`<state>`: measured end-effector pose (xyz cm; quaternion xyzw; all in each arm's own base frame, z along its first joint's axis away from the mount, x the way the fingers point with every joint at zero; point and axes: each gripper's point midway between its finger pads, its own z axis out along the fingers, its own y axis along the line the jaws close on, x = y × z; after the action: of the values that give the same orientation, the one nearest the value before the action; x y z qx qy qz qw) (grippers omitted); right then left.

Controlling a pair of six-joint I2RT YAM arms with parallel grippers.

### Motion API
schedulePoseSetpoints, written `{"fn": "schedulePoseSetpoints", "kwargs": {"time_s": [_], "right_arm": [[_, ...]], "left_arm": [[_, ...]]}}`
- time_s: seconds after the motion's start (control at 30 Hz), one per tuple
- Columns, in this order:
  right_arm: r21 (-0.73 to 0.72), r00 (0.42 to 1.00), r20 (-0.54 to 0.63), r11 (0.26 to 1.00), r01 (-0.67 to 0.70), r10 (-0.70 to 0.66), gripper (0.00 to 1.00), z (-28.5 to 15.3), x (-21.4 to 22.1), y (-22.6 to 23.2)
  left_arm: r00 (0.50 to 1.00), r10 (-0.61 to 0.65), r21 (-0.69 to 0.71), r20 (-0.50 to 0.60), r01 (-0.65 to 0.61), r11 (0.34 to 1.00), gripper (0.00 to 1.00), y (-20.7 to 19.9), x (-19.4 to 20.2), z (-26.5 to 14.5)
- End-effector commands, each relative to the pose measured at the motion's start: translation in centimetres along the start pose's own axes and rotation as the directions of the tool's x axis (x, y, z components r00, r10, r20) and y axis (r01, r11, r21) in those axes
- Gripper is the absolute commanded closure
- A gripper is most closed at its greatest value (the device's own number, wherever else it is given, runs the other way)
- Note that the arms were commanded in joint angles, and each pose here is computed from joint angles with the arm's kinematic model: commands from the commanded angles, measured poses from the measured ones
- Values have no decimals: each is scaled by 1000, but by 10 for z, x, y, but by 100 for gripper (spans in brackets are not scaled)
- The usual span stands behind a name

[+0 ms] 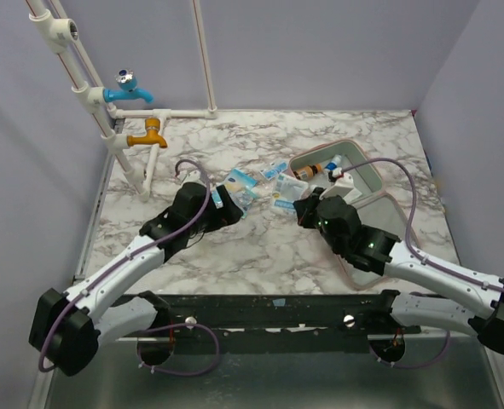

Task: Organize the medicine kit

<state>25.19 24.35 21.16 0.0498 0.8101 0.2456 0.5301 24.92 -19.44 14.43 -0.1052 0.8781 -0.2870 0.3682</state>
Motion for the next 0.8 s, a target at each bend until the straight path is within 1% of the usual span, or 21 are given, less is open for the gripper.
{"fn": "schedulePoseSetpoints", "kwargs": {"time_s": [0.0,0.1,0.17,0.3,0.5,0.57,0.67,0.77], "right_arm": [[195,992,64,976,96,-111,99,6,-34,-49],[234,994,51,969,79,-93,99,22,-47,-75],[246,996,45,967,67,-81,99,32,-54,-90],[290,997,22,955,59,-68,99,47,-57,-120],[303,999,-1,952,-48,51,99,71,-55,-162],[291,995,-14,953,-86,94,99,78,-54,-170],[310,988,-35,942,-129,147,99,85,-48,-186],[315,983,-19,934,-167,182,99,90,-47,-194]], "left_arm": [[995,91,-77,-31,-93,993,7,1,-19,17],[991,122,-103,-58,-128,986,5,-2,-29,30],[987,140,-111,-84,-149,983,3,-5,-33,40],[978,161,-127,-129,-178,976,1,-10,-36,60],[958,219,-209,-187,-256,944,2,-3,-46,84],[950,243,-233,-199,-286,929,2,0,-51,90],[938,268,-257,-219,-320,912,2,3,-54,102],[927,281,-258,-250,-343,903,2,3,-54,114]]}}
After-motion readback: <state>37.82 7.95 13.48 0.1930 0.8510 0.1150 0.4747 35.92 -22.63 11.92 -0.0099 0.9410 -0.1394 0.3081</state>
